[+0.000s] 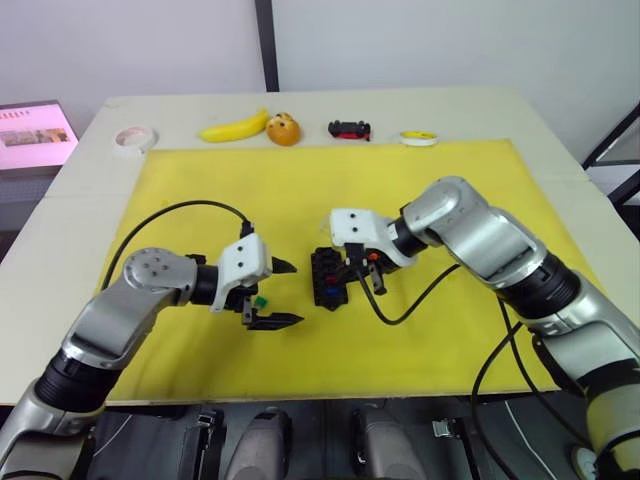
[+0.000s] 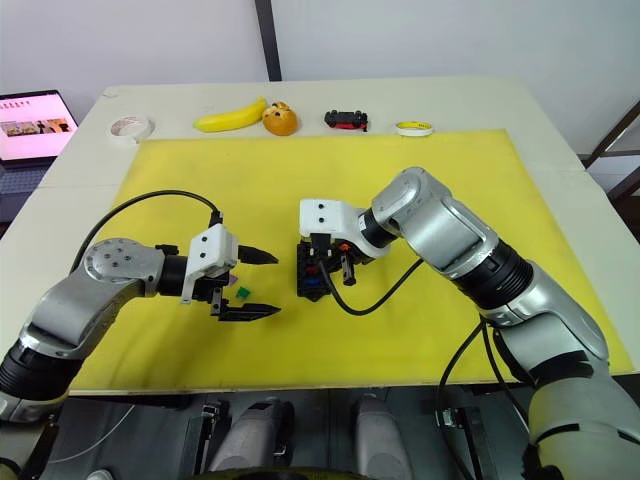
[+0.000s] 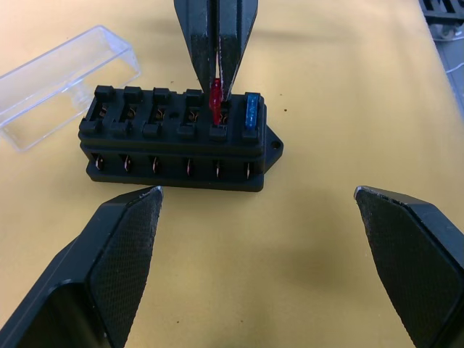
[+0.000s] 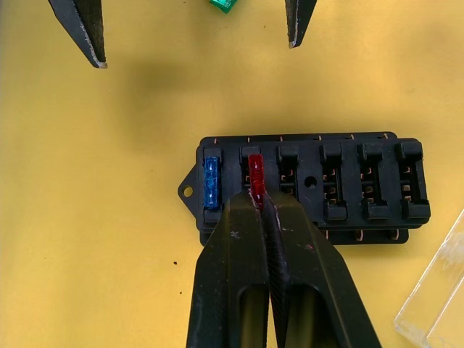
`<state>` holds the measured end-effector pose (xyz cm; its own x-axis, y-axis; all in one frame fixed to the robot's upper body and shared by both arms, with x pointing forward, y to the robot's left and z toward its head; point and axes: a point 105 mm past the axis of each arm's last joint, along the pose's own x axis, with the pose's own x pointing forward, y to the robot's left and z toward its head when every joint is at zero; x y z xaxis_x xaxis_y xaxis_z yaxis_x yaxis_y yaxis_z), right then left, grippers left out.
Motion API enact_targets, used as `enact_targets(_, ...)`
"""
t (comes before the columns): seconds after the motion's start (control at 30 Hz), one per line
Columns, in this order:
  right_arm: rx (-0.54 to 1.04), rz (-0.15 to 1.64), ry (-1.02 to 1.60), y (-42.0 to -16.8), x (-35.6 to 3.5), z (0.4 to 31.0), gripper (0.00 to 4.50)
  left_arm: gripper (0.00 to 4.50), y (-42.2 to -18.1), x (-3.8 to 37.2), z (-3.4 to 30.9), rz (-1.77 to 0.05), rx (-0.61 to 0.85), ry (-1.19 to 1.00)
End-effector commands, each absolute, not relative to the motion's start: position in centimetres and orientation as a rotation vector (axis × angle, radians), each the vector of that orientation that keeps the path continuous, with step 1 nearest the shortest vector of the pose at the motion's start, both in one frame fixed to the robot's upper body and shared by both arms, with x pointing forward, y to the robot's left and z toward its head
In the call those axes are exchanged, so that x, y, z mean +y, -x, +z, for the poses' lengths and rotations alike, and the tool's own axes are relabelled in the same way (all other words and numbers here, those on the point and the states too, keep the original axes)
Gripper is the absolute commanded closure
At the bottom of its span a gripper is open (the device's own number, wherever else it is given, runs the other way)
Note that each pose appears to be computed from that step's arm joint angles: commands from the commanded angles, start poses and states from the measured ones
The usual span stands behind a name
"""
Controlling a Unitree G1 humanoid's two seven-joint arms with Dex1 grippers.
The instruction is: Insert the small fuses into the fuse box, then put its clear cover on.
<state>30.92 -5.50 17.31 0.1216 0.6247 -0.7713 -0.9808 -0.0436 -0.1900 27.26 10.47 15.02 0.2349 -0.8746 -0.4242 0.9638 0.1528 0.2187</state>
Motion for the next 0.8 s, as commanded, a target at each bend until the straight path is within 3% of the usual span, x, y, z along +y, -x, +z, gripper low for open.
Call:
enact_targets(0.03, 0.507, 1.402, 0.862, -30.9, -5.3, 17.9, 4.5, 0.05, -27.0, 10.1, 15.6, -1.345, 0.185, -0.517)
enact_targets(0.8, 0.549, 1.387, 0.89, -31.0, -5.4, 16.7, 4.5, 0.05, -27.0, 10.1, 15.7, -1.343, 0.184, -0.518)
